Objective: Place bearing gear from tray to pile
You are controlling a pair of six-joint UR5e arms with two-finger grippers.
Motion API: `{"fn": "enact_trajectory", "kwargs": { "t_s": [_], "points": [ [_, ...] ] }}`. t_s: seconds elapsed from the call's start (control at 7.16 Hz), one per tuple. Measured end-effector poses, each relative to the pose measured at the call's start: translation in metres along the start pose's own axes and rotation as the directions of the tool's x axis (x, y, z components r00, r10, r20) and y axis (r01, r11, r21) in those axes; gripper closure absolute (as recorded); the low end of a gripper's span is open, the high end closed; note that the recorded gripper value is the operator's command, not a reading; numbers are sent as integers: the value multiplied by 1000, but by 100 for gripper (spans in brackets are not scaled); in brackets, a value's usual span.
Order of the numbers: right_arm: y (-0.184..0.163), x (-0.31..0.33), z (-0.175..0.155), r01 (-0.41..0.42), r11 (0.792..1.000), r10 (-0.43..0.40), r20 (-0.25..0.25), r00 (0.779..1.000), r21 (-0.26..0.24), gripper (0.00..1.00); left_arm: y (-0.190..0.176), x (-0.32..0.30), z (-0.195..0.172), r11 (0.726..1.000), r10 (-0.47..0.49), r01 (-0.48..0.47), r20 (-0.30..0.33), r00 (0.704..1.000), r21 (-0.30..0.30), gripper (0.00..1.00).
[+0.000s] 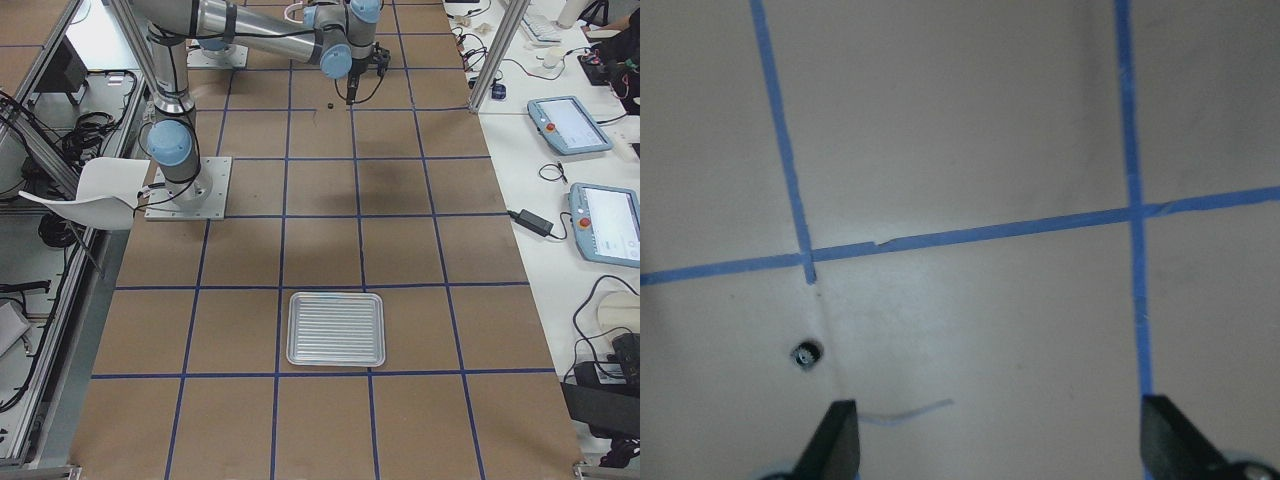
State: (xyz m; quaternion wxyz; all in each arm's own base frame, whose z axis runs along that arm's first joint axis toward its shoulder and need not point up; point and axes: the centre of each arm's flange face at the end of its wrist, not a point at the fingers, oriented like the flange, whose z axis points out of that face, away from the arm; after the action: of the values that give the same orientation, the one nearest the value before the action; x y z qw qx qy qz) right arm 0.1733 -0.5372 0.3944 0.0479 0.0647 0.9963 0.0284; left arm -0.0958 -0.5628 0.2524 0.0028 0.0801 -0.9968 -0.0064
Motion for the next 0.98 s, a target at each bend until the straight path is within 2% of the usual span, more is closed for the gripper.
{"fn": "enact_trajectory", "kwargs": {
  "t_s": [0.14,0.28,0.42,0.56,0.98],
  "points": [
    [5,29,-46,20,1000,-21,-46,999,-22,0,13,57,8,1000,-8,9,-46,999,10,9],
    [13,43,-77,38,998,-42,-83,996,-42,0,33,114,21,1000,-3,3,-84,996,-5,9],
    [20,47,-91,46,998,-51,-96,994,-51,0,53,159,39,1000,11,-13,-87,996,-29,4],
    [24,48,-97,50,997,-55,-99,994,-54,0,70,195,55,999,31,-33,-80,996,-30,14],
    [27,51,-82,46,995,-55,-104,993,-88,0,106,237,81,999,48,-48,-25,999,-15,17]
  ]
}}
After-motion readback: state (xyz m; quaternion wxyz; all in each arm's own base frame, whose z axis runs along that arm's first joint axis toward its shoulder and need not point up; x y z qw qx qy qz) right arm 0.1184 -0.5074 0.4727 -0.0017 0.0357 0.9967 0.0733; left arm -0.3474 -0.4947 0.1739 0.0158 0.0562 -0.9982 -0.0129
